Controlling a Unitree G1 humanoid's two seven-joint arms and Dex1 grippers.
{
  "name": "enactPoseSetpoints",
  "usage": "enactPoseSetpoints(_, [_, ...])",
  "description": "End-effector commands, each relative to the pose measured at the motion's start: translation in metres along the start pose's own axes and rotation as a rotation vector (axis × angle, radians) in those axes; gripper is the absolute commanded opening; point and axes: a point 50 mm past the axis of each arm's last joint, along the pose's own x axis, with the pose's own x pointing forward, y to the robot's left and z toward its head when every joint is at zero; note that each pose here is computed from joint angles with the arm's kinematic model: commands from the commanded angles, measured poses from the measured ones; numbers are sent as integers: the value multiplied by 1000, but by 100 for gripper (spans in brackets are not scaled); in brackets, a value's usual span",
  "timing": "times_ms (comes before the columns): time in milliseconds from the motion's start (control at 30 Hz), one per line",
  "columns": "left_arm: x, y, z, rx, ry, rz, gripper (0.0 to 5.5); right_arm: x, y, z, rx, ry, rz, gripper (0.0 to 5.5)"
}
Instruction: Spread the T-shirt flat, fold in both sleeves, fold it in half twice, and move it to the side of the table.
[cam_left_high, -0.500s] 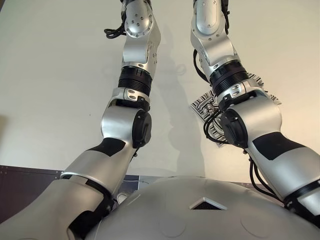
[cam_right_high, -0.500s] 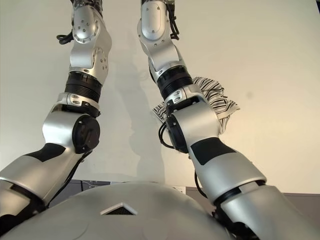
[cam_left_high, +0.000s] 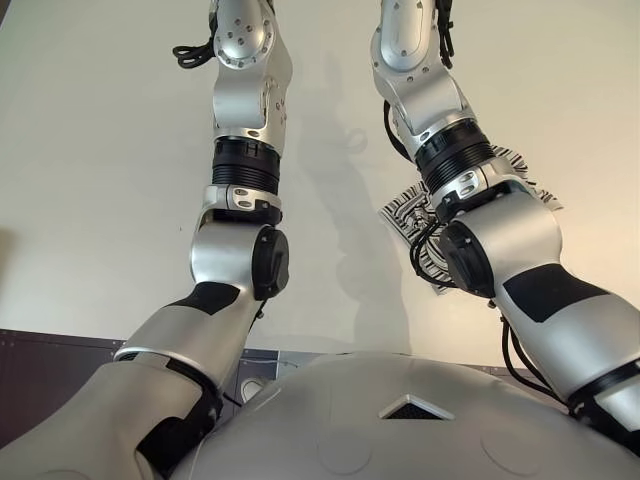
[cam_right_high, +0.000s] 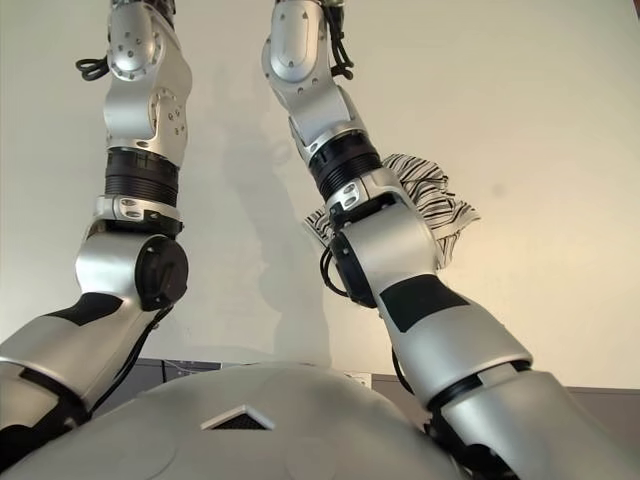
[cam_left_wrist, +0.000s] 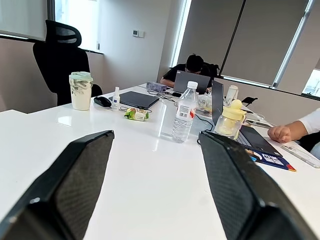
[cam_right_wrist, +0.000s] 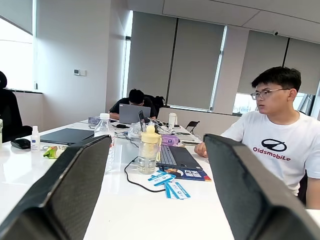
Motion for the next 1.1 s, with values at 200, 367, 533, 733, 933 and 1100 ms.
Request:
enactPoseSetpoints(200, [-3, -17, -9, 2, 8, 15, 314, -9, 23, -1, 114, 40, 148, 338])
enactPoseSetpoints(367, [-4, -14, -9, -3, -18, 52, 314, -8, 24, -2, 132, 48, 173, 338])
enactPoseSetpoints(533, [-5, -18, -10, -19, -23, 50, 314, -7, 20, -3, 129, 48, 173, 338])
enactPoseSetpoints(733, [-6, -20, -12, -46, -15, 42, 314, -6, 17, -6, 123, 57, 184, 338])
enactPoseSetpoints(933, [-25, -8, -10, -168, -29, -86, 314, -15, -35, -21, 216, 62, 285, 338])
enactPoseSetpoints(1100, [-122, 52, -11, -2, 55, -333, 314, -102, -183, -34, -220, 168, 563, 338])
